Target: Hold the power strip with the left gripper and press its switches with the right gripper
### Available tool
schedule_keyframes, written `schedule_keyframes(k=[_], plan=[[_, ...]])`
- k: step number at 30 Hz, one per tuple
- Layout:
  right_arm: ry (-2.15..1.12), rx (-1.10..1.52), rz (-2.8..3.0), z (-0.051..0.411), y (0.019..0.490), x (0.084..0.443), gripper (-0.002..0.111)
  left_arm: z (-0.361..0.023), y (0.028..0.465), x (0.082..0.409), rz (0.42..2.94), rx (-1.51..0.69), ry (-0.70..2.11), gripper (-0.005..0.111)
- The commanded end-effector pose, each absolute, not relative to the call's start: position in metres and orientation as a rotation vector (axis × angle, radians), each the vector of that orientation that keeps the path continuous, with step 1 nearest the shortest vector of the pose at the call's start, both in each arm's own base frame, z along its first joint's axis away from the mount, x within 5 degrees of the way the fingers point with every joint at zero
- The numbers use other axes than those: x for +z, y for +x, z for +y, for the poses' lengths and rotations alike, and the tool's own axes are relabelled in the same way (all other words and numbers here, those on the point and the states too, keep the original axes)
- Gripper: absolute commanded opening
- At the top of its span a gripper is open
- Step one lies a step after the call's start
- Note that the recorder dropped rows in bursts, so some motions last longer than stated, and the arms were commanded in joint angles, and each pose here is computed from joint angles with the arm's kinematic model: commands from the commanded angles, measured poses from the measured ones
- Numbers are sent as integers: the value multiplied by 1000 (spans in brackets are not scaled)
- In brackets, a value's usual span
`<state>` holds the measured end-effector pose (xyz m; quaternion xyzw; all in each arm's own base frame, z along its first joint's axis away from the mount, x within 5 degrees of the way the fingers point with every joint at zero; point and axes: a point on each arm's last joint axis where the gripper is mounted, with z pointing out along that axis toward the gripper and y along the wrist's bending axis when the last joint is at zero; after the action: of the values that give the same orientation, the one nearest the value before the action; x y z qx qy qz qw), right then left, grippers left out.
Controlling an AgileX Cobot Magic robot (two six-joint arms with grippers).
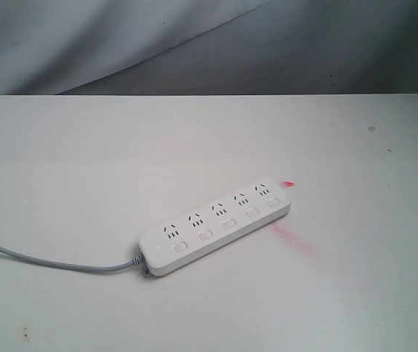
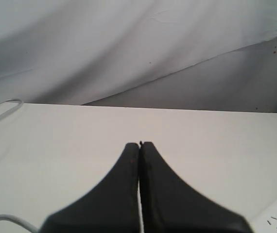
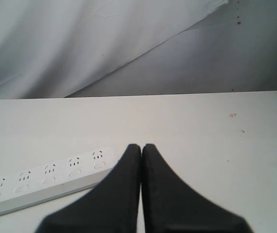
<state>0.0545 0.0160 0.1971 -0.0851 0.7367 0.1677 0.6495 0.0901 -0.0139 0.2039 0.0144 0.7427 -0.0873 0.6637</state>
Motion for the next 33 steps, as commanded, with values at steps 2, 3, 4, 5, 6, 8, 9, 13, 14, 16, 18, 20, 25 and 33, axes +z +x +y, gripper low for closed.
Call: schedule_keyframes(k=[2,3,4,5,6,8,9,13,14,16,18,20,25,33], plan=[[-200,376,1660,16,54,197,0,-2,85,210,1596,-102,-30,0],[-200,376,1660,16,54,197,0,-1,83,211,1583,-81,-35,0],[-200,376,1660,16,54,197,0,1,81,212,1569,-61,-36,0],[-200,376,1660,16,54,197,0,2,79,213,1557,-34,-26,0],[-200,376,1660,16,54,197,0,2,78,213,1552,-17,-7,0],[-200,376,1660,16,54,197,0,1,74,213,1542,14,53,0],[-200,376,1660,16,54,197,0,0,72,213,1534,27,87,0],[-200,376,1660,16,54,197,0,-5,65,212,1524,2,166,0],[-200,376,1660,16,54,197,0,-7,64,211,1524,-12,179,0],[-200,376,1660,16,54,197,0,-9,61,210,1529,-30,199,0],[-200,376,1660,16,54,197,0,-11,59,209,1527,-47,217,0],[-200,376,1660,16,54,197,0,-13,55,208,1521,-65,238,0],[-200,376,1660,16,54,197,0,-15,55,207,1532,-78,252,0],[-200,376,1660,16,54,197,0,-16,54,206,1545,-95,263,0]])
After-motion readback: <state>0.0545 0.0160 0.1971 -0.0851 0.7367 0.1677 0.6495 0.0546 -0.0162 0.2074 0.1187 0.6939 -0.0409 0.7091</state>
